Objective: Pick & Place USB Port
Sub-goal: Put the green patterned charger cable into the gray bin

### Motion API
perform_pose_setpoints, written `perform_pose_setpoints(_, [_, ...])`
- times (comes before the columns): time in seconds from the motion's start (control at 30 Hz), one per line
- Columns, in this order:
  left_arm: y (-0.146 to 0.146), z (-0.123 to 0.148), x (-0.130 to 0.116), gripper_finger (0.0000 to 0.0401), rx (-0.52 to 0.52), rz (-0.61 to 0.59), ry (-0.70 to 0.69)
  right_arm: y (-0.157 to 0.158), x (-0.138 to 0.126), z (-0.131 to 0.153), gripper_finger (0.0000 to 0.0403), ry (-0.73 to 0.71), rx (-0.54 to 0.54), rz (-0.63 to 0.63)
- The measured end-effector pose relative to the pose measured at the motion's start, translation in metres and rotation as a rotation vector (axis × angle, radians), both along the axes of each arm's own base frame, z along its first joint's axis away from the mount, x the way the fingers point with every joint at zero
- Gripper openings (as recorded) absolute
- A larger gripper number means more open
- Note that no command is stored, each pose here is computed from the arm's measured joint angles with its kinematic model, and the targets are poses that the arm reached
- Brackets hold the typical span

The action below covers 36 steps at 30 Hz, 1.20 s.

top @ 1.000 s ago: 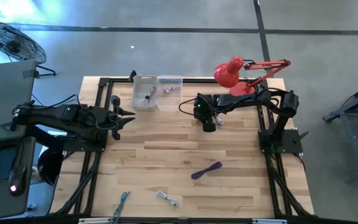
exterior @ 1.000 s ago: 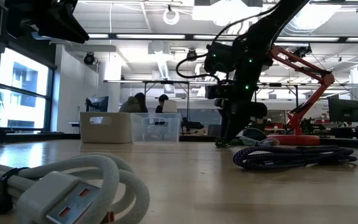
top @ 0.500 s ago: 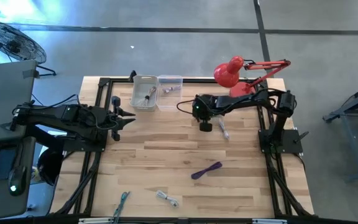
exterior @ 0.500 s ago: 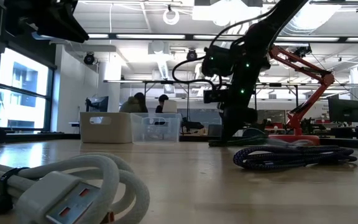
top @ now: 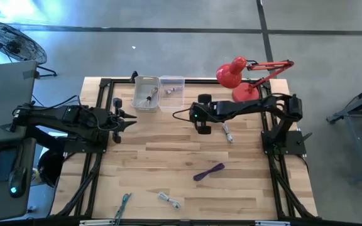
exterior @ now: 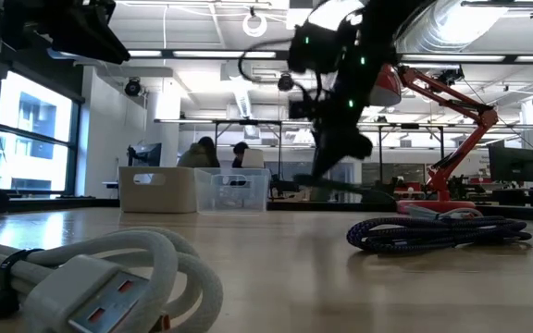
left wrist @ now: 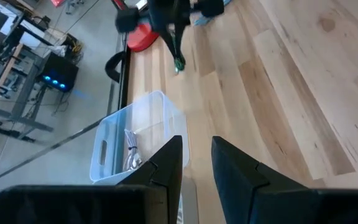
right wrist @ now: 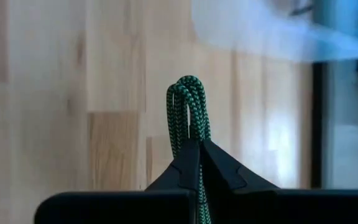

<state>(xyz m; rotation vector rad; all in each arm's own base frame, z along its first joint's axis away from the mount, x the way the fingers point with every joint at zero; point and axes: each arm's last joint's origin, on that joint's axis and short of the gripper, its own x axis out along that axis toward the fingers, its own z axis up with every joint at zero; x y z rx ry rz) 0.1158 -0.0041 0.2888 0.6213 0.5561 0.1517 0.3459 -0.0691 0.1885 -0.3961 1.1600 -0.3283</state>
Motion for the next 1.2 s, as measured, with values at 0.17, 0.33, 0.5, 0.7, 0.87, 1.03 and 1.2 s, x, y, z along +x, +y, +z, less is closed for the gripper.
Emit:
perform_pose_setpoints(0.17, [-0.003, -0.001, 0.003, 0.0083, -0.049, -0.065, -0.001, 0.026, 0.004, 0.034, 0.0000, -0.092, -0.057, 0.028])
perform_pose_setpoints(0.33, [-0.007, -0.005, 0.018, 0.0083, -0.027, -0.154, -0.065, 0.055, 0.009, 0.066, 0.0000, -0.219, -0.067, 0.105])
perform_pose_setpoints(0.5, [-0.008, -0.010, 0.033, 0.0083, 0.002, -0.161, -0.073, 0.086, 0.015, 0.084, 0.0000, -0.297, -0.077, 0.212])
perform_pose_setpoints(0.7, [-0.010, -0.015, 0.041, 0.0083, 0.041, -0.181, -0.033, 0.112, 0.018, 0.093, 0.0000, -0.352, -0.077, 0.291])
perform_pose_setpoints(0.87, [-0.010, -0.014, 0.043, 0.0086, 0.041, -0.180, -0.047, 0.123, 0.016, 0.093, 0.0000, -0.357, -0.072, 0.319])
perform_pose_setpoints(1.03, [-0.010, -0.009, 0.045, 0.0121, 0.044, -0.168, -0.099, 0.132, 0.016, 0.094, 0.0000, -0.375, -0.066, 0.344])
perform_pose_setpoints(1.2, [-0.009, -0.006, 0.046, 0.0180, 0.032, -0.126, -0.137, 0.142, 0.017, 0.098, 0.0000, -0.410, -0.081, 0.389])
